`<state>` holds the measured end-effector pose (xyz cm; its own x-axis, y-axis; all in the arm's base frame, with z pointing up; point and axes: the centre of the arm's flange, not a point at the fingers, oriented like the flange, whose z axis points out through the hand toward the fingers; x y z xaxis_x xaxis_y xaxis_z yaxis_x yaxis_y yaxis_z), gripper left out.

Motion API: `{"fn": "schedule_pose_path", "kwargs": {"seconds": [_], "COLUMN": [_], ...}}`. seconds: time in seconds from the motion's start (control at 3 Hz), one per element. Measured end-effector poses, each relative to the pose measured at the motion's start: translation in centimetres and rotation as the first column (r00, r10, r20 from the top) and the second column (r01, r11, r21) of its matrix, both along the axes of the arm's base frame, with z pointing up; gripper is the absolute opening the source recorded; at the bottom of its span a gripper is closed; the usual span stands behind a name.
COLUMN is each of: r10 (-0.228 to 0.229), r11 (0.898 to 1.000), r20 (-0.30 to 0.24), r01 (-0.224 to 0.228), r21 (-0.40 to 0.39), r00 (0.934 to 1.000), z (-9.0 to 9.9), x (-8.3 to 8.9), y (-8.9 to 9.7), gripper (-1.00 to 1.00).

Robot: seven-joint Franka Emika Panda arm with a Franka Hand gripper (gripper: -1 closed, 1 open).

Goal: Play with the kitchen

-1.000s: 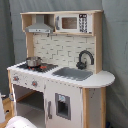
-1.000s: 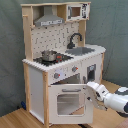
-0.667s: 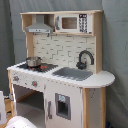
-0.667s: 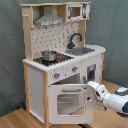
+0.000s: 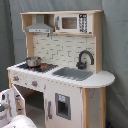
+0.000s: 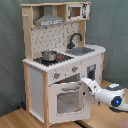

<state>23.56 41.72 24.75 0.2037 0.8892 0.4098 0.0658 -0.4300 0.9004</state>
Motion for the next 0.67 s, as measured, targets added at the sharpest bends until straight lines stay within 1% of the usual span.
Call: {"fn": "schedule_pose_path", "kwargs": {"seconds": [0.33, 0.67], "r10": [0.019, 0.036], "r11": [0.999, 0.997], "r20": [-0.015, -0.033], "r01": [-0.020, -0.038], "r21": [-0.037, -0.062], "r00": [0.9997, 0.9988], "z": [-0.1, -0.7], "x": [2.0, 4.2], "y": [0.4, 0.8], "gripper": [1.00, 1.00]}}
